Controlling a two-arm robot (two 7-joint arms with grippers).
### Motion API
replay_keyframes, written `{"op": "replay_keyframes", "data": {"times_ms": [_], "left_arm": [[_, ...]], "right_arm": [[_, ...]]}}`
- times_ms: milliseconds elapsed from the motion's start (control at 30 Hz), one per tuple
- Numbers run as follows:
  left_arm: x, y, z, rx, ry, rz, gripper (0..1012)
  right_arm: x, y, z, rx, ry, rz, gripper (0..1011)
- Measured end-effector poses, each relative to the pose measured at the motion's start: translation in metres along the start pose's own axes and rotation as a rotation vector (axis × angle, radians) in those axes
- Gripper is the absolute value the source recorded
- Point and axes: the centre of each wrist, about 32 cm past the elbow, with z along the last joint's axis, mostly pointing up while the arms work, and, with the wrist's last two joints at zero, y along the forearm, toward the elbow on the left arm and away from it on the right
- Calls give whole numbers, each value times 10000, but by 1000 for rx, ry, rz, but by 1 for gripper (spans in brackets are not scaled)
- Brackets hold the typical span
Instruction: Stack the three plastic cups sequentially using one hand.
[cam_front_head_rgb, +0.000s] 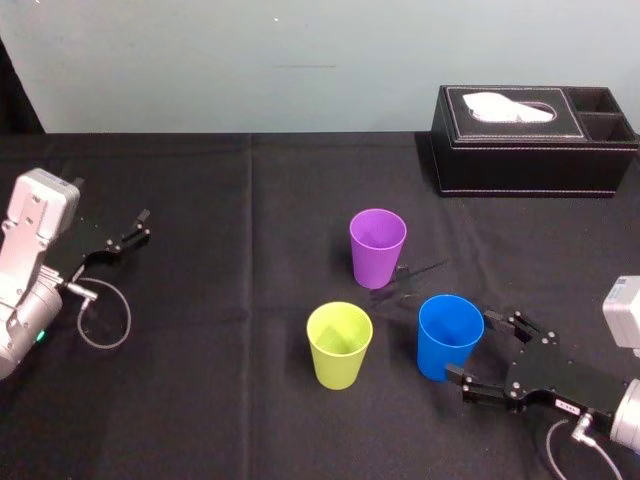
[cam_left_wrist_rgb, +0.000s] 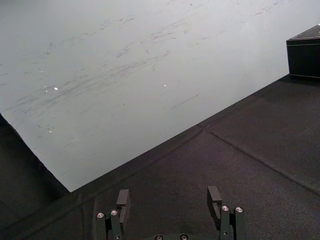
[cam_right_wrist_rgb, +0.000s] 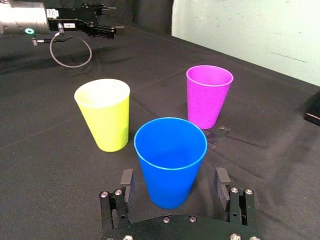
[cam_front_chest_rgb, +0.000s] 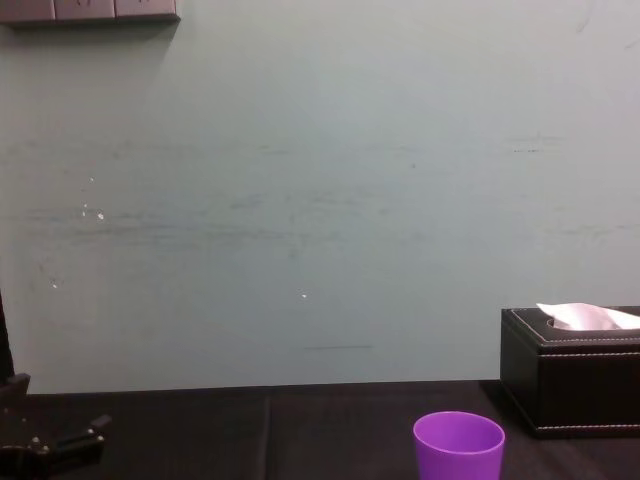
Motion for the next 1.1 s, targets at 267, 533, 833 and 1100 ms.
{"op": "replay_keyframes", "data": {"times_ms": [267, 533, 833, 1100], "left_arm": [[0, 0, 0, 0, 0, 0, 1011], [0, 0, 0, 0, 0, 0, 1011], [0, 0, 0, 0, 0, 0, 1011], [0, 0, 0, 0, 0, 0, 1011]], "right_arm": [[-1, 110, 8, 12, 6, 18, 1004], [-10, 208, 13, 18, 12, 28, 1004], [-13, 223, 9, 17, 13, 27, 1004], [-12, 217, 11, 17, 12, 26, 890]]}}
